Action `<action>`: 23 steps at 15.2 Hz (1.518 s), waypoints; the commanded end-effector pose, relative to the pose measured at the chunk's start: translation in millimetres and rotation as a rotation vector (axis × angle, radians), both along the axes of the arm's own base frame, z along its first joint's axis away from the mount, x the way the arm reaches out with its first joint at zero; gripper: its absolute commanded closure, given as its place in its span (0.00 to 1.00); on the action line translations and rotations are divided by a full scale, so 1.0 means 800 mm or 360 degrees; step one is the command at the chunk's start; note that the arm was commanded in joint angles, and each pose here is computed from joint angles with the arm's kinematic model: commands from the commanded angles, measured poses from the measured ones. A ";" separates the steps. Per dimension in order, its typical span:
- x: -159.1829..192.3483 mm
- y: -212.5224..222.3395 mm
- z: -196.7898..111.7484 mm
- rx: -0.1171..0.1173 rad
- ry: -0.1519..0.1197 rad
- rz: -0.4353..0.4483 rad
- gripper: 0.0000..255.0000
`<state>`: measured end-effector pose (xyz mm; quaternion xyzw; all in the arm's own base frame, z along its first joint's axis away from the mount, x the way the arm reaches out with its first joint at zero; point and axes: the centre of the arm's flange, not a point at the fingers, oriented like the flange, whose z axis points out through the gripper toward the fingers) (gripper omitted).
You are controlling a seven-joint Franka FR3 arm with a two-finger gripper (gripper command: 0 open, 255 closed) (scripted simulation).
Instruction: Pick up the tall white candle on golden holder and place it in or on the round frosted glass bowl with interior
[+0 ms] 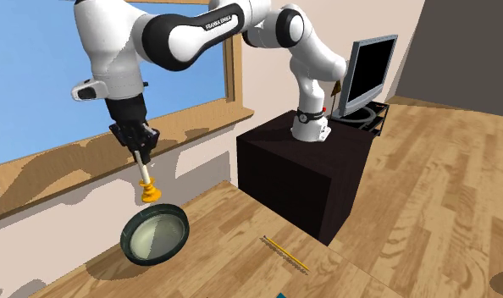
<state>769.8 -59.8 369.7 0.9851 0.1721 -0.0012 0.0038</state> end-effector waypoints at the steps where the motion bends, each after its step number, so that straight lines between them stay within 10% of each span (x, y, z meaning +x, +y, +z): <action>1: 0.009 -0.018 0.003 0.0000 0.0001 0.0001 1.00; 23: 0.009 -0.018 -0.143 0.0000 0.0001 0.0001 1.00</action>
